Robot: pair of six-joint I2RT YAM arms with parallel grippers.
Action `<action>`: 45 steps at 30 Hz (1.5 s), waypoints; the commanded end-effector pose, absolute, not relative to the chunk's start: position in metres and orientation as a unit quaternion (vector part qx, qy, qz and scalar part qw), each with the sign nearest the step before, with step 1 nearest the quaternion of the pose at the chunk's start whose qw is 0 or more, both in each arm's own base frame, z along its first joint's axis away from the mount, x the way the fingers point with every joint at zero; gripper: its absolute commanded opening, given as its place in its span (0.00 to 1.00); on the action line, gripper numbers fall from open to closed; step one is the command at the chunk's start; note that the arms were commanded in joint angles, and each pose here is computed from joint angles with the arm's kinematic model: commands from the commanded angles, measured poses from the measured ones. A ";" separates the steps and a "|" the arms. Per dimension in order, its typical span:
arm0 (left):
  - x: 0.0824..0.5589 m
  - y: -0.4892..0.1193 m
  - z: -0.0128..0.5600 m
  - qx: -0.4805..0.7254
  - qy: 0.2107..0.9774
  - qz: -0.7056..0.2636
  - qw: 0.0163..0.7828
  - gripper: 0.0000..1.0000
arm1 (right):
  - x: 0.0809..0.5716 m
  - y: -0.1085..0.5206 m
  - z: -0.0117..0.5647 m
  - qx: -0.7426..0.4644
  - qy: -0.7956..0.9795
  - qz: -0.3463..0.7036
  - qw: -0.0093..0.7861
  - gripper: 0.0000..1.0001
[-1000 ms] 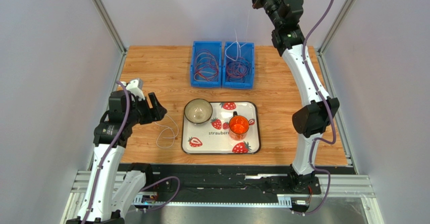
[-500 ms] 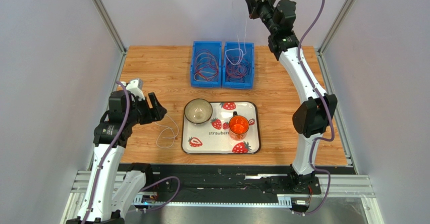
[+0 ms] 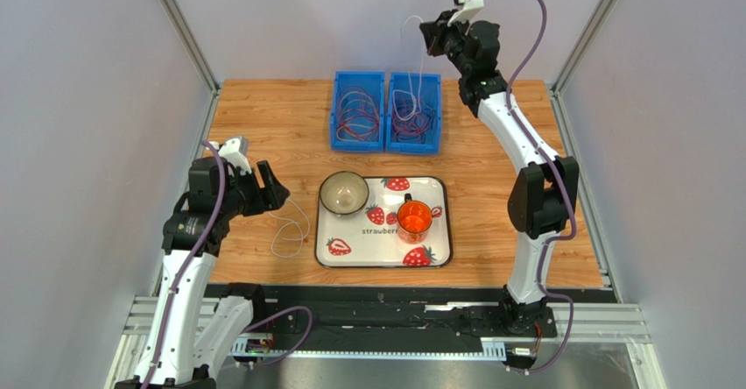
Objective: Untangle the cables
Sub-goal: Place the cable in the bin.
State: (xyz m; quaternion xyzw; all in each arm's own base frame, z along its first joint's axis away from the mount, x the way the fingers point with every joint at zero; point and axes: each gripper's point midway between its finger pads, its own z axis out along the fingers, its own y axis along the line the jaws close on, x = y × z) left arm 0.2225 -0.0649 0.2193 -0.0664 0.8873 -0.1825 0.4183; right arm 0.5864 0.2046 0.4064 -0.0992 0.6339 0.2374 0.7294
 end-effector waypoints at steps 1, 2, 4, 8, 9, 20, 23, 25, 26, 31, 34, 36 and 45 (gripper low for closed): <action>0.226 -0.065 0.224 -0.060 0.880 -0.184 0.434 0.76 | 0.583 0.204 0.406 -0.084 0.622 0.255 0.735 0.00; 0.226 -0.066 0.224 -0.059 0.880 -0.185 0.434 0.76 | 0.584 0.203 0.401 -0.082 0.627 0.255 0.732 0.00; 0.226 -0.066 0.224 -0.058 0.880 -0.185 0.433 0.76 | 0.587 0.203 0.385 -0.081 0.638 0.252 0.723 0.00; 0.226 -0.066 0.225 -0.057 0.879 -0.186 0.436 0.76 | 0.588 0.202 0.367 -0.079 0.651 0.247 0.714 0.00; 0.226 -0.066 0.226 -0.057 0.878 -0.186 0.437 0.76 | 0.588 0.203 0.363 -0.080 0.654 0.246 0.711 0.00; 0.225 -0.066 0.225 -0.057 0.879 -0.187 0.435 0.75 | 0.593 0.194 0.285 -0.070 0.707 0.210 0.671 0.00; 0.225 -0.066 0.226 -0.057 0.878 -0.186 0.437 0.75 | 0.593 0.184 0.270 -0.062 0.717 0.193 0.668 0.00; 0.225 -0.066 0.226 -0.057 0.878 -0.186 0.437 0.75 | 0.594 0.177 0.263 -0.051 0.723 0.182 0.665 0.00; 0.225 -0.066 0.226 -0.057 0.878 -0.187 0.437 0.75 | 0.595 0.171 0.261 -0.045 0.725 0.177 0.664 0.00; 0.225 -0.066 0.226 -0.057 0.878 -0.187 0.437 0.75 | 0.599 0.153 0.232 -0.024 0.751 0.137 0.645 0.00; 0.224 -0.067 0.226 -0.056 0.878 -0.188 0.438 0.75 | 0.603 0.135 0.223 0.003 0.763 0.099 0.639 0.00; 0.225 -0.067 0.226 -0.056 0.878 -0.188 0.437 0.75 | 0.605 0.133 0.218 0.004 0.767 0.093 0.635 0.00; 0.225 -0.067 0.226 -0.057 0.878 -0.189 0.436 0.75 | 0.610 0.147 0.190 0.010 0.799 0.097 0.594 0.00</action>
